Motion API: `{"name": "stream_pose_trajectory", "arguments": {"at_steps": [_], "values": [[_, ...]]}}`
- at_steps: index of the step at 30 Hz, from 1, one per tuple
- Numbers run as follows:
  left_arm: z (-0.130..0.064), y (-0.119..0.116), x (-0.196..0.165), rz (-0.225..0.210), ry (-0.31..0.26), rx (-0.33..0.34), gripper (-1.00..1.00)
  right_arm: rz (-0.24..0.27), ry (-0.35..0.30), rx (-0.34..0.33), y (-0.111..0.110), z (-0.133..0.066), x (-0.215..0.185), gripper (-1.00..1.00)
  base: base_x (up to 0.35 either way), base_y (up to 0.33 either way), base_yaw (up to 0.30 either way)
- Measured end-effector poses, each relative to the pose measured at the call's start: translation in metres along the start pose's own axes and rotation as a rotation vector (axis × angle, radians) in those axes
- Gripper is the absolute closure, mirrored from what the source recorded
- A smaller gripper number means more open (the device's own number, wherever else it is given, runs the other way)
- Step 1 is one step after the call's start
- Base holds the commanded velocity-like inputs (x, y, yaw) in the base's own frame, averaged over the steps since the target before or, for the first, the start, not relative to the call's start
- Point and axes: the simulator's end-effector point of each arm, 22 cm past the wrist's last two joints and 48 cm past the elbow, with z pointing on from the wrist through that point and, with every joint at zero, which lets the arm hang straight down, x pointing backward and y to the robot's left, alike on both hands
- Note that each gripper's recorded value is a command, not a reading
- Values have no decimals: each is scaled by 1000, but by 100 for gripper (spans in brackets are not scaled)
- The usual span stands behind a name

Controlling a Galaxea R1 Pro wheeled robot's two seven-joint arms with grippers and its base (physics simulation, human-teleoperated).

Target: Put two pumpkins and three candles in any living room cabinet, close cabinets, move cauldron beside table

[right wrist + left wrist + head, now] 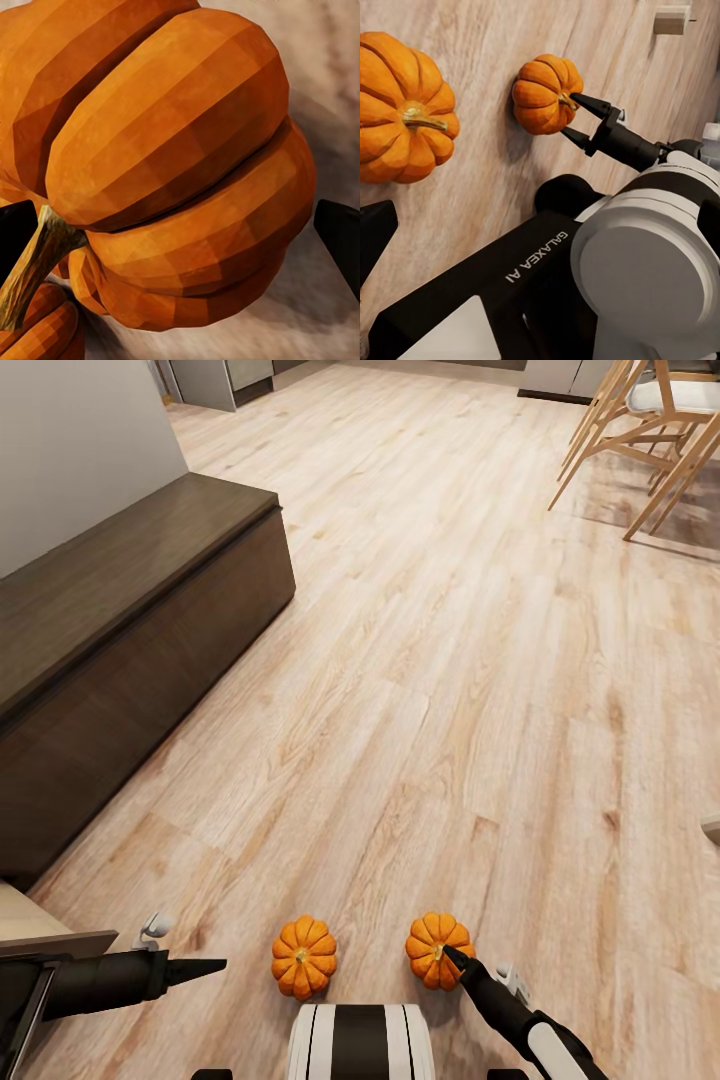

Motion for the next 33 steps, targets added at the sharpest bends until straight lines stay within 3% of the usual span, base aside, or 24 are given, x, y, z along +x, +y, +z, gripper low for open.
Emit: {"name": "stream_pose_trajectory", "arguments": {"at_steps": [4, 18, 21, 24, 29, 33], "values": [[-4, -3, -3, 8, -13, -2, -100, -16, -2, 13, 0, -2, -1, 100, 0, 0, 0], [-11, -24, -10, 56, -37, 11, -100, -25, -32, -43, 29, -11, -17, 100, -102, 0, 0], [-10, -30, -11, 63, -43, 18, -100, -13, -10, -61, 37, -14, -16, 100, -4, 0, 0], [-11, -35, -12, 72, -49, 22, -100, 55, -2, -140, 68, -21, -27, 100, 0, 0, 0], [-15, -42, -15, 89, -60, 24, -100, 6, -65, -293, 138, -42, -62, 100, 0, 0, 0], [-19, -47, -17, 103, -70, 25, -100, -24, -65, -335, 161, -51, -65, 100, 0, 0, 0]]}}
